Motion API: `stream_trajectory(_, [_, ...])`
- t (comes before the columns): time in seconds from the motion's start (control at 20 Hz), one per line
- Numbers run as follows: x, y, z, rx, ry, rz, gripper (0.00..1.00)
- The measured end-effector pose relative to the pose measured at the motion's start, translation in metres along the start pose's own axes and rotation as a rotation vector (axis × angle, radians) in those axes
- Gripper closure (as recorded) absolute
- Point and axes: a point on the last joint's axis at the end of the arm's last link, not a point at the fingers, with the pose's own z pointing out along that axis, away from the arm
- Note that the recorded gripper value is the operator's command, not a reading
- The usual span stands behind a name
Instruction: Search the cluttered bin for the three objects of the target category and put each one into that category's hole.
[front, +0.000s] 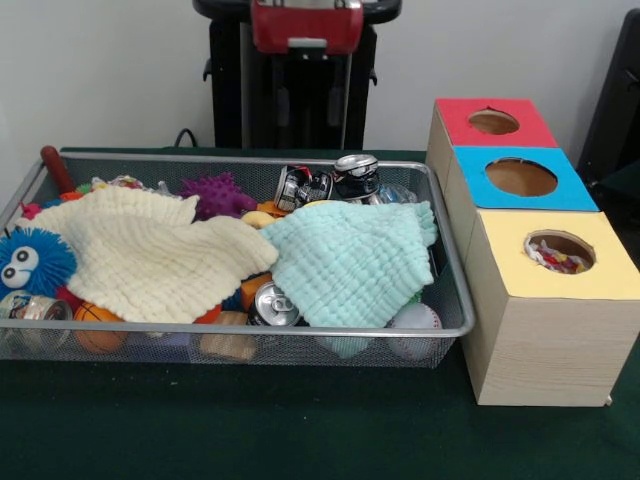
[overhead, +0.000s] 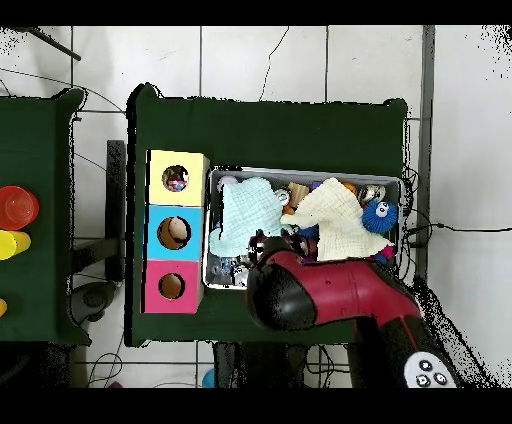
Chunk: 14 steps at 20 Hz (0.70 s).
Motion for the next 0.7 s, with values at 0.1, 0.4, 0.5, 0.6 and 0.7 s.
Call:
stream_trajectory(0.1, [-0.003, -0.01, -0.009, 0.011, -0.011, 0.029, 0.0])
stream_trajectory(0.4, [-0.016, -0.011, -0.041, 0.007, -0.034, 0.109, 0.0])
stream_trajectory(0.5, [-0.02, -0.01, -0.049, 0.003, -0.039, 0.127, 0.0])
stream_trajectory(0.6, [-0.028, -0.005, -0.065, -0.009, -0.043, 0.164, 0.0])
stream_trajectory(0.7, [-0.033, -0.002, -0.075, -0.014, -0.04, 0.185, 0.0])
